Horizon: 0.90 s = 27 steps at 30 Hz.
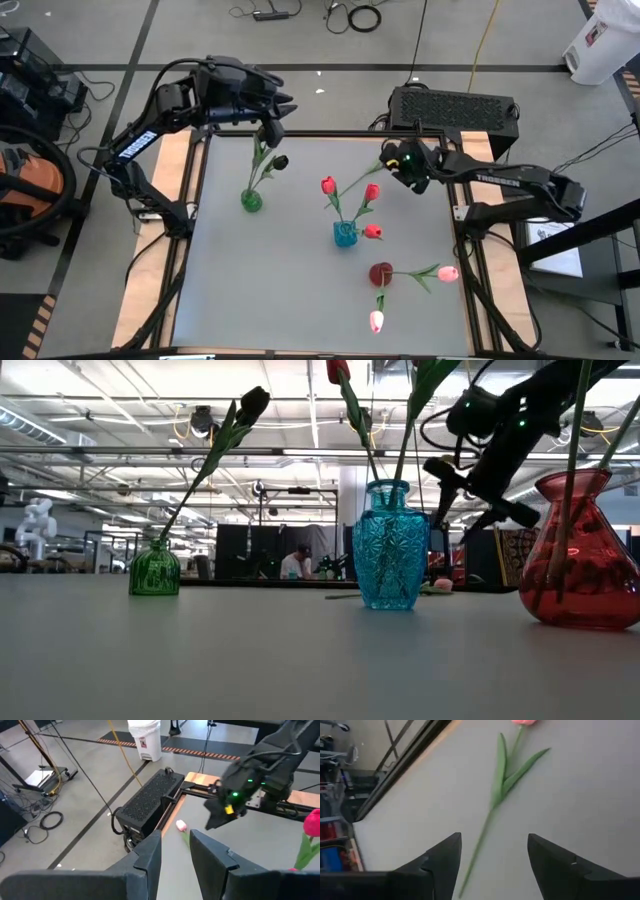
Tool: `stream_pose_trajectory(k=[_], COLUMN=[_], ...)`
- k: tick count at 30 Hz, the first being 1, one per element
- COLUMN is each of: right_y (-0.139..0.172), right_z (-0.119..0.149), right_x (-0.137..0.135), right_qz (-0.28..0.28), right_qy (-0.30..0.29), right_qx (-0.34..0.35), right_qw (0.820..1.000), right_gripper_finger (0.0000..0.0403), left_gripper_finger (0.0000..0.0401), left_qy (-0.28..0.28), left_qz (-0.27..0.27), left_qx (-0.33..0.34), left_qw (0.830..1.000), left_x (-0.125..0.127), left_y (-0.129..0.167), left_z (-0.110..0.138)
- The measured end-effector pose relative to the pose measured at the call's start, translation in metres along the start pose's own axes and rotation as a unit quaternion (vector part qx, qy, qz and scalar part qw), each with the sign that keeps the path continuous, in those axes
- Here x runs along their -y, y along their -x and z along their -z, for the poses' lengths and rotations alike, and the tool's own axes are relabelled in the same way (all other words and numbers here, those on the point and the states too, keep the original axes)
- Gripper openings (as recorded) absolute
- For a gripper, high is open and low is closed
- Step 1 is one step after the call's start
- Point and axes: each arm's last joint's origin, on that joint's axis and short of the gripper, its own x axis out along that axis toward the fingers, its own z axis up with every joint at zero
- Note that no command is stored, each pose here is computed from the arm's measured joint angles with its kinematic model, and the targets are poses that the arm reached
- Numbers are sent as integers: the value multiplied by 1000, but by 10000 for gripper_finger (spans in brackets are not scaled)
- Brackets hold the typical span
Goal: Sort flowers into vase by color
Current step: Put the pink tulip into the red vase
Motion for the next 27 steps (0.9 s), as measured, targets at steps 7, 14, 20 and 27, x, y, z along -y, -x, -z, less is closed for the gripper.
stream_pose_trajectory(k=[7, 14, 20, 27], right_y=[-14, -29, -41, -56], right_z=[-17, -28, -34, -45], right_x=[-4, -3, -9, -26], right_qz=[-10, -6, 6, 16], right_qy=[-36, -72, -95, -95], right_qx=[-16, -39, -54, -76], right_qw=[999, 997, 994, 992], right_gripper_finger=[219, 219, 219, 219], left_gripper_finger=[109, 109, 109, 109], left_qy=[0, -7, -14, -19], left_qz=[8, 25, 38, 50], left_qx=[2, 4, 6, 8], left_qw=[1000, 1000, 999, 999], left_x=[5, 15, 23, 30], left_y=[1, 3, 5, 6], left_z=[0, -1, -1, -2])
